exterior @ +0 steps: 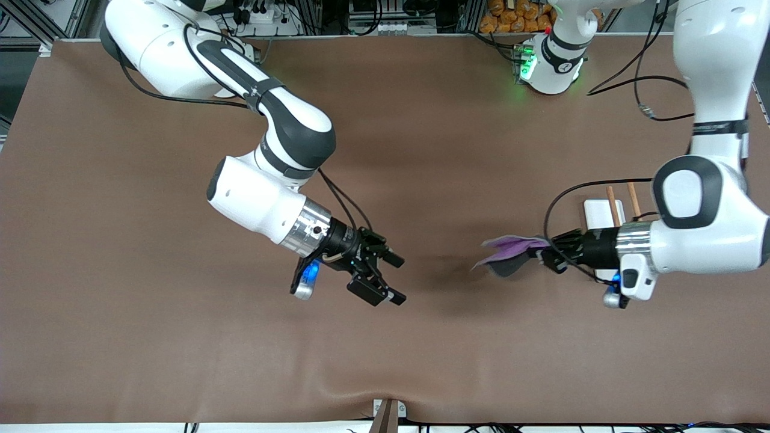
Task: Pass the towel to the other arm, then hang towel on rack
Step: 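Carry the towel to the rack while the right gripper withdraws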
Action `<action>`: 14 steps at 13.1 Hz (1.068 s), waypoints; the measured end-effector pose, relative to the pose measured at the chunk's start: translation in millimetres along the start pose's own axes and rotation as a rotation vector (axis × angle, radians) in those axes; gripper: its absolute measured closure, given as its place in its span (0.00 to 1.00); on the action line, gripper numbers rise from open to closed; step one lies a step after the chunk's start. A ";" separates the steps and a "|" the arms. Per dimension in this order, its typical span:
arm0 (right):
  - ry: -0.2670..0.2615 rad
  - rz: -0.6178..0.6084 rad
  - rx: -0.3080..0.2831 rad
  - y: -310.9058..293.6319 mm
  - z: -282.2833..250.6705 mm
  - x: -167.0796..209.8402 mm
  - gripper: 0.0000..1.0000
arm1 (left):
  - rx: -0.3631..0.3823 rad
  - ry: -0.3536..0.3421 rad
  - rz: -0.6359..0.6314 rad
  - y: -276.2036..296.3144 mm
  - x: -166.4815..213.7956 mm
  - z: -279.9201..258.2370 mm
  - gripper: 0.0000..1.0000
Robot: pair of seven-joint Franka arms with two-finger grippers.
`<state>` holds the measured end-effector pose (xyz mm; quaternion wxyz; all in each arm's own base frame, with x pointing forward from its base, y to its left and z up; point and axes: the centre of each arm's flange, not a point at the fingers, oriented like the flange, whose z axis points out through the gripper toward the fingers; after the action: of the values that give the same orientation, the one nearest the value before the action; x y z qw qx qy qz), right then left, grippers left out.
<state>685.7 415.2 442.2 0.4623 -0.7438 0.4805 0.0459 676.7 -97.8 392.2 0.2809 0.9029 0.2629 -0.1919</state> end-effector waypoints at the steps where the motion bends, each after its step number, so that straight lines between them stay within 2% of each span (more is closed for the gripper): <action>1: 0.052 -0.099 -0.046 0.6 -1.8 9.3 0.00 | 0.032 -0.016 0.042 -16.0 5.4 -7.5 0.96; 2: 0.094 -0.188 -0.117 3.3 -4.2 23.8 0.00 | 0.070 -0.023 0.080 -34.2 12.6 -14.5 0.96; 4: 0.118 -0.366 -0.271 9.1 -18.2 70.6 0.00 | 0.142 -0.049 0.162 -64.5 21.4 -25.7 0.96; 6: 0.084 -0.529 -0.414 13.8 -46.6 127.4 0.00 | 0.209 -0.082 0.200 -82.5 23.1 -30.3 0.96; 7: 0.061 -0.572 -0.476 16.2 -65.8 156.7 0.00 | 0.245 -0.091 0.222 -90.1 24.1 -32.6 0.96; 9: 0.013 -0.629 -0.563 13.2 -111.9 198.8 0.00 | 0.297 -0.085 0.293 -109.9 31.3 -46.4 0.96; 11: 0.005 -0.707 -0.655 -1.8 -166.6 208.5 0.00 | 0.331 -0.071 0.345 -138.8 43.2 -67.3 0.96; 14: 0.045 -0.918 -0.812 -21.7 -238.0 200.2 0.00 | 0.350 -0.063 0.389 -166.2 52.9 -87.0 0.96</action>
<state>719.6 108.8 488.8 0.1047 -0.9924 0.0649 0.0059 638.8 91.5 365.4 0.1600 0.9649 0.0382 -0.2047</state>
